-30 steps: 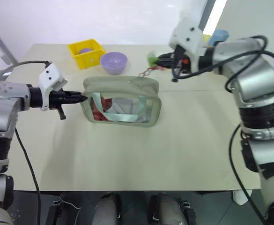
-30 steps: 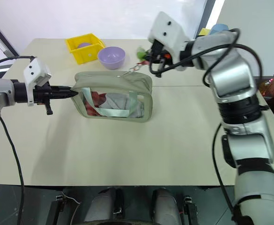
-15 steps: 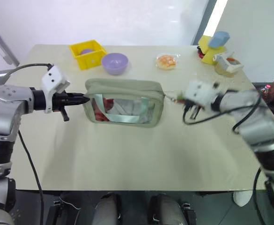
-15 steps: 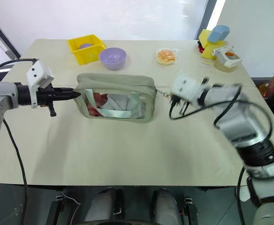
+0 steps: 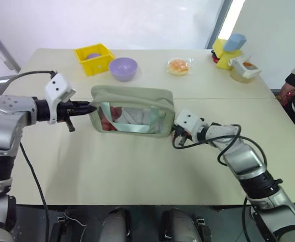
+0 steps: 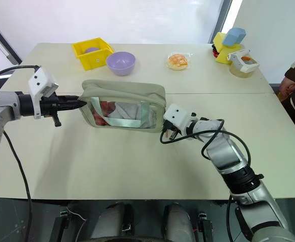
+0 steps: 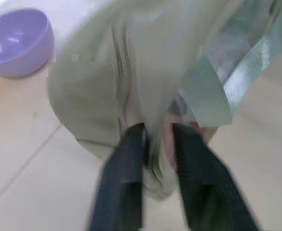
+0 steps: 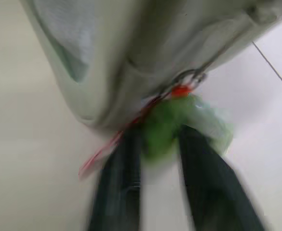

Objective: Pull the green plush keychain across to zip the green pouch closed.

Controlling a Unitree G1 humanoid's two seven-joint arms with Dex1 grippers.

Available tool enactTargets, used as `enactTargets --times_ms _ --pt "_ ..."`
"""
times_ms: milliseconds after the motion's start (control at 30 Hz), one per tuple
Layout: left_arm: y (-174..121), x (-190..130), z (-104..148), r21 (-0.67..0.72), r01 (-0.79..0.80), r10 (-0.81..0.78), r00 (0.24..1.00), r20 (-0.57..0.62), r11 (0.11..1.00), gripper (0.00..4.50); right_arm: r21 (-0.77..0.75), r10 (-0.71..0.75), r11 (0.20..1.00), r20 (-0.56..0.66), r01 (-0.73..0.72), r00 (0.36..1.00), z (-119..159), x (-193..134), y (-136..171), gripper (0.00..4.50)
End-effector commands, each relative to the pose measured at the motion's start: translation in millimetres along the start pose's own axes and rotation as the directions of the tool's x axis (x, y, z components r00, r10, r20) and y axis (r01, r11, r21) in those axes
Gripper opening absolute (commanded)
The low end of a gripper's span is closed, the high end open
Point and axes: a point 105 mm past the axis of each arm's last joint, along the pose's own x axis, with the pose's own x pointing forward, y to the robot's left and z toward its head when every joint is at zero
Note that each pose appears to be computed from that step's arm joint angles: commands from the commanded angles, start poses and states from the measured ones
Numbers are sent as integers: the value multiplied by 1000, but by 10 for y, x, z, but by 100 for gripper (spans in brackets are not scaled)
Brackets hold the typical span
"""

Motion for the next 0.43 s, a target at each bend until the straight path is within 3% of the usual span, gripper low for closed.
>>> enactTargets --times_ms 33,133,167,300,433 --pt "74 -149 117 -42 -17 19 998 54 999 254 35 9 999 111 -13 994 345 -443 -324 287" --pt "127 -282 151 -70 -24 28 998 63 997 410 25 63 997 134 -67 989 485 -649 -368 445" --pt "152 -356 175 -84 -31 37 997 69 996 447 21 93 995 151 -97 984 571 -723 -358 450" --pt "232 -587 293 -119 -79 90 991 98 990 447 -20 155 988 216 -155 964 923 -857 -279 450" --pt "269 -672 346 -135 -112 128 985 116 984 447 -1 166 985 231 -170 959 1004 -850 -230 450"
